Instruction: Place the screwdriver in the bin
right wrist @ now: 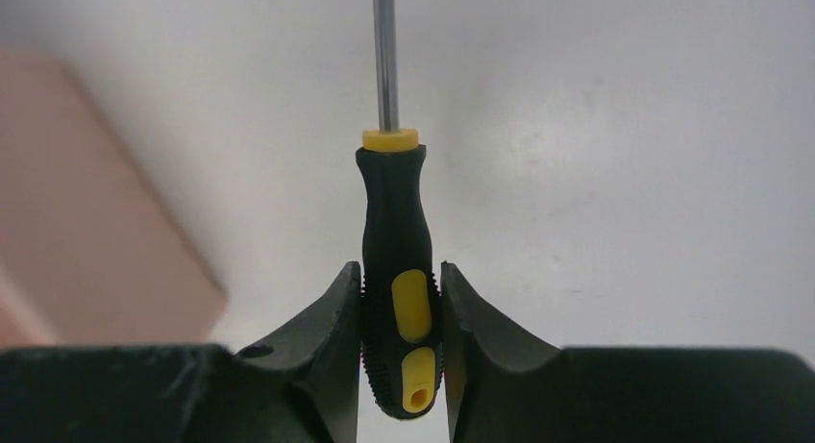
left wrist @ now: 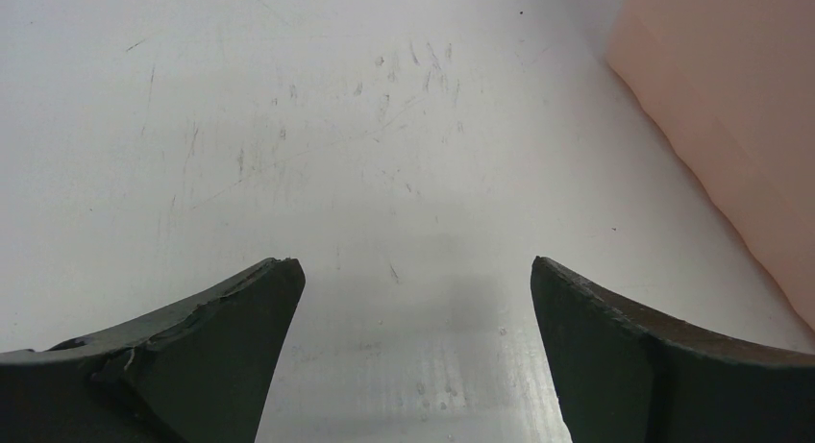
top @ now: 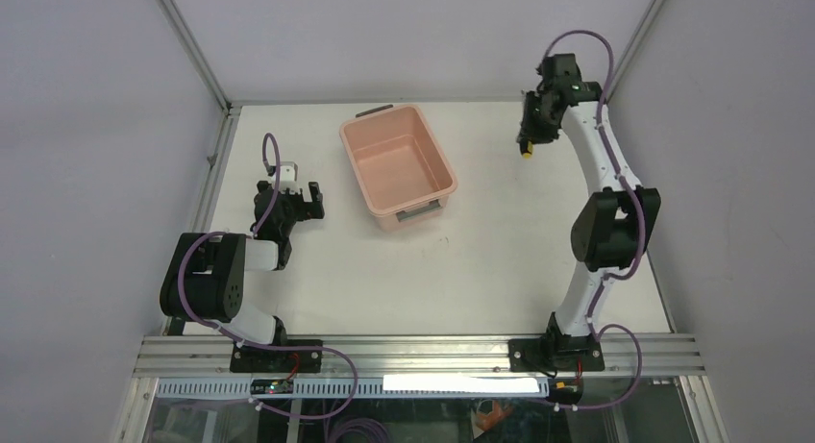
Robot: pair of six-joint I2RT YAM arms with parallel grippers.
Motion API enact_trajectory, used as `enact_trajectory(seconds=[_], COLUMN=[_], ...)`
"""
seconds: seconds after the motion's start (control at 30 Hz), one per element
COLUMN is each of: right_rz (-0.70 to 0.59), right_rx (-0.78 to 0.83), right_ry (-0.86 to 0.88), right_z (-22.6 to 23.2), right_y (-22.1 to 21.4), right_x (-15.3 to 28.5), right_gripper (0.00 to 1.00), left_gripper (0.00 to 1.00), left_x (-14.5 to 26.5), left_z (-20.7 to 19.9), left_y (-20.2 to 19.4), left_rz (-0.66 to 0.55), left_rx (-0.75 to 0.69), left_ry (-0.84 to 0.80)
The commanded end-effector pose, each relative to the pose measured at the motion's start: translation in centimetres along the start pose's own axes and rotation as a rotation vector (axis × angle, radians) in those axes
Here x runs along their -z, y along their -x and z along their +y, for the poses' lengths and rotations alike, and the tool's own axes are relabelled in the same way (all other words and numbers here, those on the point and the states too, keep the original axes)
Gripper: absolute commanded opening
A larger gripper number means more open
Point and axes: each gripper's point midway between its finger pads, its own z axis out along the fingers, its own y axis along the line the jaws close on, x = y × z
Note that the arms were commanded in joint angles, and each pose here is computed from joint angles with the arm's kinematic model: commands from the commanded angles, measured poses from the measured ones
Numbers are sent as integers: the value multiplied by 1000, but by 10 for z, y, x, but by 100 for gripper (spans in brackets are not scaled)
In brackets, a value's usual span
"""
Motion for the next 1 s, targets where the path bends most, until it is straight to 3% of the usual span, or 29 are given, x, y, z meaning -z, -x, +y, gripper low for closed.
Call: enact_trajectory(seconds=[0.0,0.17,0.3,0.63,0.8,0.97], right_rz=[-132,-151,-108,-26,26,-18], right_rx=[167,291,316,292,292,304], right_ry=[230,374,405,210,205,228], right_z=[125,233,285,302,305,310], right_y=[-5,-38,-60,-108,-125,-110], right_x=[94,104,73,-47,-76,-53], right_gripper=[11,11,12,21,42,64], left_gripper=[99,99,99,99,99,99], left_x=[2,2,2,2,2,2], left_z=[-5,-5,-5,-5,-5,-5], left_y=[15,16,15,16,15,16], left_rz=[-51,-52,-51,-51,-50,-51], left_rx=[16,16,16,16,16,16], left_ry=[-17,-18,-16,-18,-17,-17])
